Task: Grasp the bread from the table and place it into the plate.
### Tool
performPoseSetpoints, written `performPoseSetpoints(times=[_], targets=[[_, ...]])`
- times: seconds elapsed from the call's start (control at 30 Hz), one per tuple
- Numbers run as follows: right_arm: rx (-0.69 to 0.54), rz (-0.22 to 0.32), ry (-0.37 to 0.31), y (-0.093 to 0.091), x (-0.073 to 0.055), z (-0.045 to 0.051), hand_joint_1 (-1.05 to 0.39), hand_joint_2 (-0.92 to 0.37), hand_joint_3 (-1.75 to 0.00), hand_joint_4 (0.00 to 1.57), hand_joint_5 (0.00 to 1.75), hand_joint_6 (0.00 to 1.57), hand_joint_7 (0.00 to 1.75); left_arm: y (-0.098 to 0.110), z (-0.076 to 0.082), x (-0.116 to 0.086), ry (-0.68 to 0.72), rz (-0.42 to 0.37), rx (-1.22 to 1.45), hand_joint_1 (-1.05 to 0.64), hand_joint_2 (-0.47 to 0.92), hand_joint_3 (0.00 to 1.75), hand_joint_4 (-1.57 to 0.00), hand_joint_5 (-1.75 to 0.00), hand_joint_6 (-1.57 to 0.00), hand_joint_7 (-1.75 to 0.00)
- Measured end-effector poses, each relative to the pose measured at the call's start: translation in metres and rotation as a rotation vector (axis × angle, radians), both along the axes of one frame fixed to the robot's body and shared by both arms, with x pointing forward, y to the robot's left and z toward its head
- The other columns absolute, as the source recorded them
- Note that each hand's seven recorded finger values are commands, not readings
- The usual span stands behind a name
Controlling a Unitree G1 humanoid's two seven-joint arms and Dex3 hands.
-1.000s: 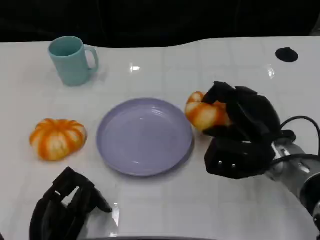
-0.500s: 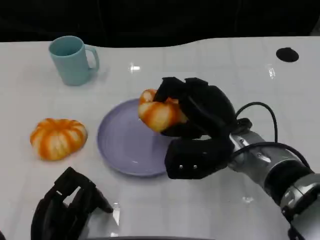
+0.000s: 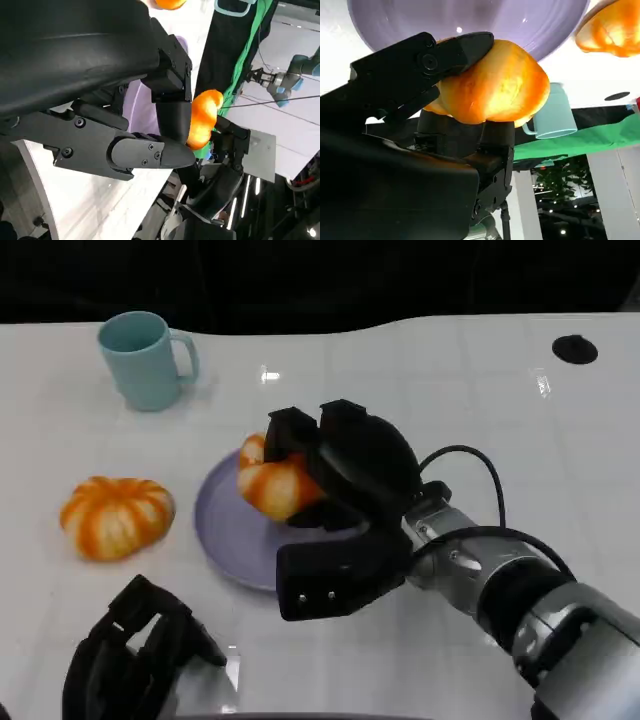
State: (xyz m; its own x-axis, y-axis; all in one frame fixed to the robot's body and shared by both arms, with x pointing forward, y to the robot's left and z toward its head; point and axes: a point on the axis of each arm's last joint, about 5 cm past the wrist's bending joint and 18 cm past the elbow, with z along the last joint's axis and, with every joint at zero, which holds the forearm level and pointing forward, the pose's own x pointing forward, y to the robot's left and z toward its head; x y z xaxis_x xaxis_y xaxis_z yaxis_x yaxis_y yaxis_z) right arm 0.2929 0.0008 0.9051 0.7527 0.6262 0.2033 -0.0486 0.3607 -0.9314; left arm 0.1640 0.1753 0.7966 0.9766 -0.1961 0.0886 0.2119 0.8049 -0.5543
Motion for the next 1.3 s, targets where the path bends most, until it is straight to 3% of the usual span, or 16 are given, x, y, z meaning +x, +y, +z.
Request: performPoseSetpoints(times=[0.03,0.07,0.1,0.13,0.17,0.23,0.3,0.5,0.77,0.9,1.03,1.2,1.3], targets=[[-0.001,-0.003,0.000,0.001,0.000,-0.0002,-0.19,-0.91,-0.31,0.77,1.75,0.68,1.35,0.000,0.000,0.000,0.000,0.000,0.000,-0.54,0.92,0.27,-0.62,-1.75,-0.51,-1.49],[-0.001,-0.003,0.002,0.001,-0.001,-0.0004,-0.24,-0.92,-0.30,0.70,1.48,0.71,0.95,0.000,0.000,0.000,0.000,-0.001,0.000,-0.54,0.92,0.27,-0.62,-1.75,-0.51,-1.49],[-0.005,-0.006,0.003,0.002,-0.001,-0.0007,-0.26,-0.92,-0.29,0.69,1.25,0.76,0.69,0.000,0.000,0.000,0.000,-0.001,0.000,-0.54,0.92,0.27,-0.62,-1.75,-0.51,-1.49],[-0.014,-0.012,0.007,0.003,-0.002,-0.0011,-0.27,-0.92,-0.29,0.69,1.13,0.80,0.54,0.000,0.000,0.000,0.000,-0.001,0.000,-0.54,0.92,0.27,-0.62,-1.75,-0.51,-1.48],[-0.028,-0.018,0.014,0.004,-0.002,-0.0016,-0.31,-0.92,-0.24,0.67,0.77,0.76,0.34,0.000,0.000,0.000,0.000,-0.001,0.000,-0.54,0.92,0.26,-0.62,-1.75,-0.52,-1.49],[-0.064,-0.022,0.040,0.004,-0.002,-0.0022,-0.34,-0.92,-0.22,0.66,0.44,0.72,0.16,0.000,0.000,0.000,0.002,-0.002,-0.002,-0.54,0.92,0.25,-0.62,-1.75,-0.52,-1.48],[-0.101,-0.016,0.063,0.005,-0.002,-0.0026,-0.42,-0.92,-0.26,0.59,0.29,0.62,0.05,0.000,0.000,0.000,0.003,-0.002,-0.003,-0.54,0.92,0.25,-0.62,-1.75,-0.52,-1.49],[-0.184,0.005,0.094,0.005,-0.002,-0.0032,-0.61,-0.92,-0.35,0.36,0.11,0.40,0.00,-0.001,0.000,0.000,0.003,-0.002,-0.005,-0.53,0.92,0.26,-0.62,-1.75,-0.51,-1.49],[-0.247,0.037,0.168,0.005,-0.001,-0.0007,-0.83,-0.92,-0.49,0.06,0.00,0.10,0.00,-0.002,0.000,0.000,0.003,-0.003,-0.009,-0.55,0.92,0.25,-0.62,-1.75,-0.51,-1.52],[-0.235,0.053,0.225,0.005,0.001,0.0040,-0.90,-0.92,-0.52,0.04,0.00,0.07,0.00,-0.002,0.000,0.000,0.005,-0.004,-0.007,-0.56,0.92,0.25,-0.62,-1.75,-0.51,-1.52],[-0.216,0.079,0.227,0.002,0.005,0.0093,-0.91,-0.92,-0.51,0.03,0.00,0.06,0.00,-0.003,0.000,0.000,0.004,-0.004,-0.007,-0.55,0.92,0.24,-0.62,-1.75,-0.51,-1.51],[-0.086,0.140,0.262,-0.010,0.010,0.0191,-0.89,-0.92,-0.49,0.07,0.03,0.10,0.02,-0.003,0.000,0.000,0.000,-0.001,-0.006,-0.57,0.92,0.24,-0.62,-1.75,-0.50,-1.51],[-0.018,0.171,0.278,-0.019,0.010,0.0193,-0.86,-0.92,-0.48,0.09,0.04,0.11,0.02,-0.003,0.000,0.001,-0.005,0.002,-0.003,-0.57,0.92,0.24,-0.62,-1.75,-0.50,-1.52]])
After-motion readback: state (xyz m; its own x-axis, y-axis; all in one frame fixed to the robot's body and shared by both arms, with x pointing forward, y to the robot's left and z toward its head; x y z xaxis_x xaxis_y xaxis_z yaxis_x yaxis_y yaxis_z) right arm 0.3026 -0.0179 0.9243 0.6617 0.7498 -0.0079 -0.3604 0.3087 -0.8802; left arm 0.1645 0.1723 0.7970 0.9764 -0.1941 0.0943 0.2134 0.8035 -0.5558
